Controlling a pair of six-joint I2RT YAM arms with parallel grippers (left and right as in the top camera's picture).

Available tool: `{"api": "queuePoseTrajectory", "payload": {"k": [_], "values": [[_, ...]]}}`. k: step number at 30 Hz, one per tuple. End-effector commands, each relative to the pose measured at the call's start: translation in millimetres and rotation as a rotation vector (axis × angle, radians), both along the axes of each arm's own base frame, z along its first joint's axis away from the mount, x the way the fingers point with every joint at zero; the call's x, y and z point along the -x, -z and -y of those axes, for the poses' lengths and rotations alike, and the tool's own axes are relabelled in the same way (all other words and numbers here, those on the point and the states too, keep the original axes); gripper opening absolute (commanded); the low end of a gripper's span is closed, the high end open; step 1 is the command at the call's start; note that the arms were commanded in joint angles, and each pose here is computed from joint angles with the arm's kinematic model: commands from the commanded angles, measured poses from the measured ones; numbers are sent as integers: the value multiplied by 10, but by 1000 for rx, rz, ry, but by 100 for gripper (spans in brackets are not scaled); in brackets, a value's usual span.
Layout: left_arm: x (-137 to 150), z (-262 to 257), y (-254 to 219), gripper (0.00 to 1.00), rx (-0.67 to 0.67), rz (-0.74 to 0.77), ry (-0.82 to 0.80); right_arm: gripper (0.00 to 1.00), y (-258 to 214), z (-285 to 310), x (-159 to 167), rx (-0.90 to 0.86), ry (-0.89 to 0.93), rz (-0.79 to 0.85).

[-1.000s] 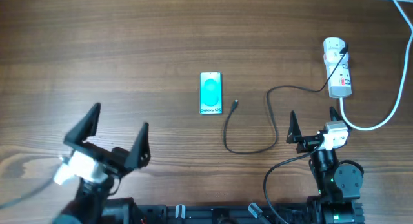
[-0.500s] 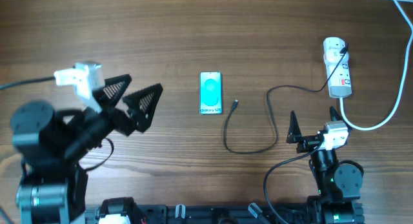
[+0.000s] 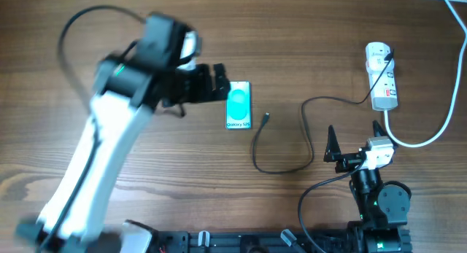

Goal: Plug charger to phone and switch on socket
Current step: 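Reach the left gripper forward over the light-blue phone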

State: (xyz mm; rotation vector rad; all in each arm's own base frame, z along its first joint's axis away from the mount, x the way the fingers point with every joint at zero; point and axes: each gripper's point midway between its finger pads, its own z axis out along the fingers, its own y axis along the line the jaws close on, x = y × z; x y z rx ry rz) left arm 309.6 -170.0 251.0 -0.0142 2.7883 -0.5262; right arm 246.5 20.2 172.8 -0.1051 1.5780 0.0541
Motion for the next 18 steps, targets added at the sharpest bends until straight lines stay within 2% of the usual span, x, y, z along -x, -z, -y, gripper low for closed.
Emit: {"api": "queuePoseTrajectory", "payload": {"k": [1, 3, 6, 11, 14, 18], "values": [[-213, 262, 304, 100, -86, -94, 33, 100, -18, 11, 3, 18, 5, 11], [-256, 495, 456, 100, -40, -127, 77, 100, -18, 11, 3, 18, 5, 11], [-268, 607, 683, 100, -64, -170, 99, 100, -18, 11, 3, 17, 5, 11], [-388, 534, 1149, 100, -173, -253, -6, 100, -18, 11, 3, 17, 5, 11], [-395, 570, 1391, 100, -195, -306, -18, 100, -18, 11, 3, 17, 5, 11], [-495, 648, 1574, 100, -197, -298, -12, 100, -18, 11, 3, 17, 5, 11]]}}
